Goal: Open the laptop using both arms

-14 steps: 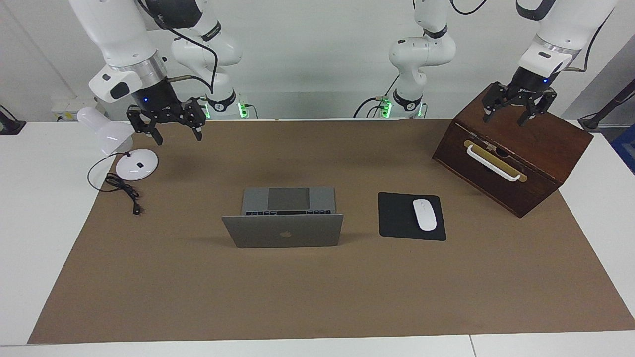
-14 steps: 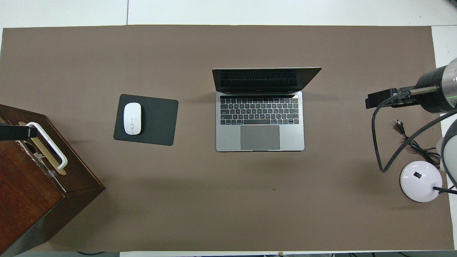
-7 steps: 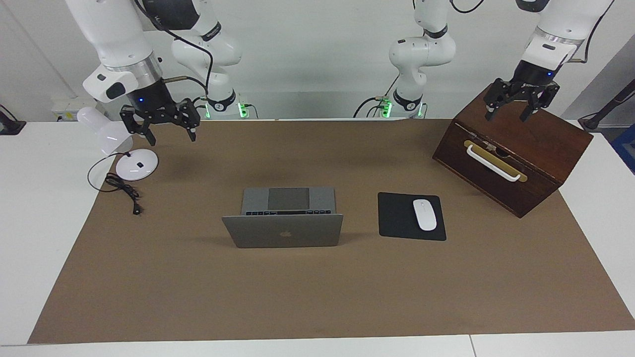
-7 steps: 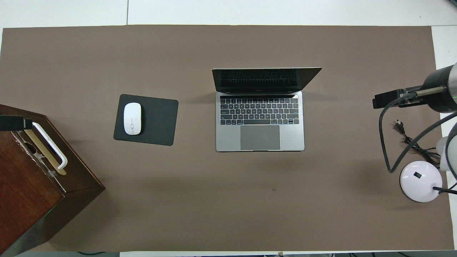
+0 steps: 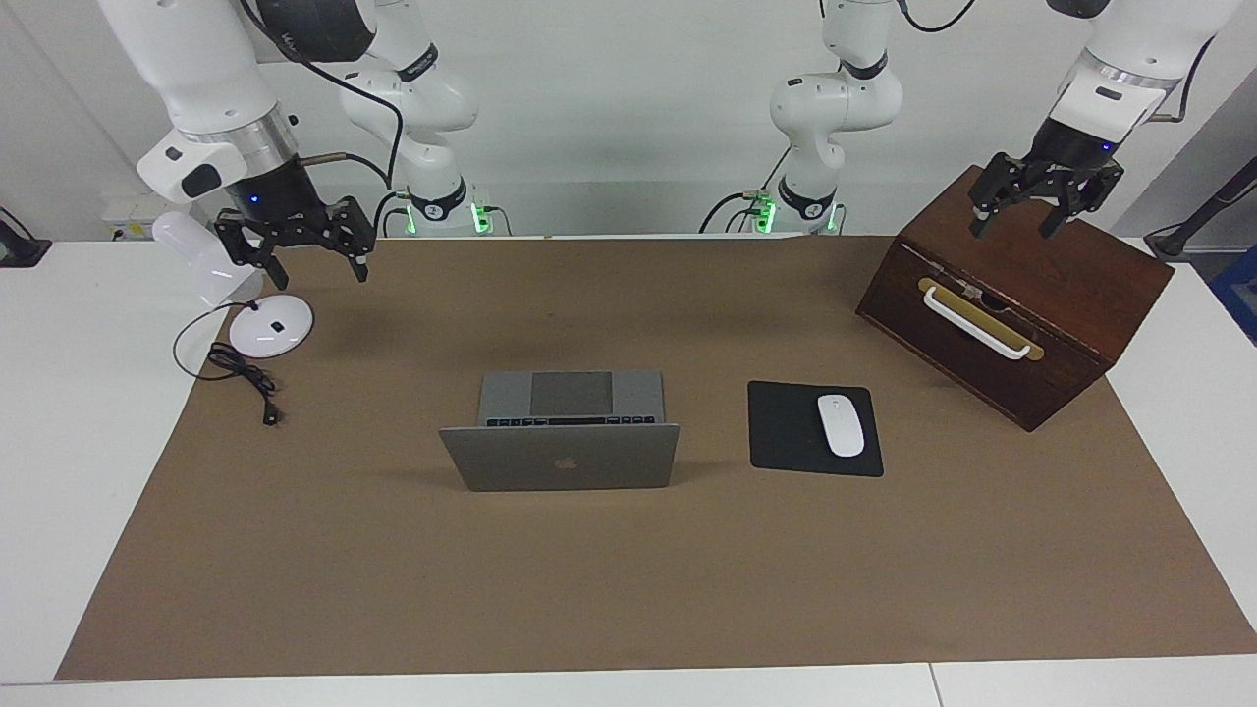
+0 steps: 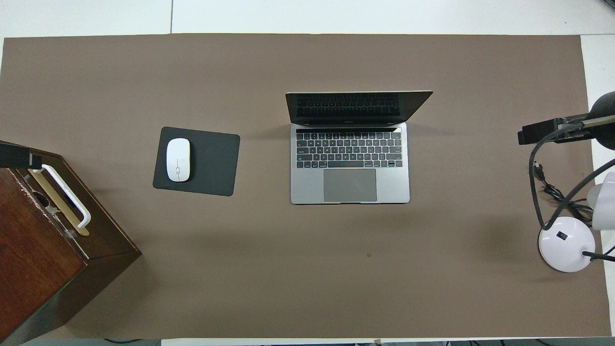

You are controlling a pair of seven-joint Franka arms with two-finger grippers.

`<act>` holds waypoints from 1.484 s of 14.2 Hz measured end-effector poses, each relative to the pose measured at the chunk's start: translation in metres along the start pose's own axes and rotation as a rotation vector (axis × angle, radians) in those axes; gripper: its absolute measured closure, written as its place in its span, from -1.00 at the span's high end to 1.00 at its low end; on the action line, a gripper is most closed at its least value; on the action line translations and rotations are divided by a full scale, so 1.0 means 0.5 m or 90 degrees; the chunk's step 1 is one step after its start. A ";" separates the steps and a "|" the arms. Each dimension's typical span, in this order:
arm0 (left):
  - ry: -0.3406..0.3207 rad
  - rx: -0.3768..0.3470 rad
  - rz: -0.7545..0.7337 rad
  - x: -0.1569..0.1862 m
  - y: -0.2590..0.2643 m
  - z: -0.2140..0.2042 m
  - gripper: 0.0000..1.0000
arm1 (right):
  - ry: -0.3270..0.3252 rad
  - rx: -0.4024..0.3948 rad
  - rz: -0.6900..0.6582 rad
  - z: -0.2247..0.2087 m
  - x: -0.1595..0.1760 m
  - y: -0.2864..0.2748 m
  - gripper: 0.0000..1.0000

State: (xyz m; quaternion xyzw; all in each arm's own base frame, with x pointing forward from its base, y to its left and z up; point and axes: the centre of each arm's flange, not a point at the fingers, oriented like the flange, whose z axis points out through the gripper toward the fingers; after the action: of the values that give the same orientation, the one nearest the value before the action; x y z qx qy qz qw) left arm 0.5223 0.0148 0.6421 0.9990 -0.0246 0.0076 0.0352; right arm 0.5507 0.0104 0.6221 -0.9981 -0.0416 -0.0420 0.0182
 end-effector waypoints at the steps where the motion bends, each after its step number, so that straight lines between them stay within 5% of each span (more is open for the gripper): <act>1: -0.008 0.000 -0.001 0.001 -0.001 0.007 1.00 | 0.000 0.000 -0.003 0.000 0.000 0.000 1.00; 21: -0.025 0.000 -0.032 0.007 0.004 0.023 1.00 | -0.001 0.000 0.015 -0.002 -0.004 0.036 1.00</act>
State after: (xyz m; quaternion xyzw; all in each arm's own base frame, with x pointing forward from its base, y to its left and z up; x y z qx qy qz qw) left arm 0.5257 0.0117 0.6307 0.9993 0.0002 -0.0132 0.0346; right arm 0.5504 -0.0077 0.6221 -0.9985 -0.0297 -0.0409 0.0186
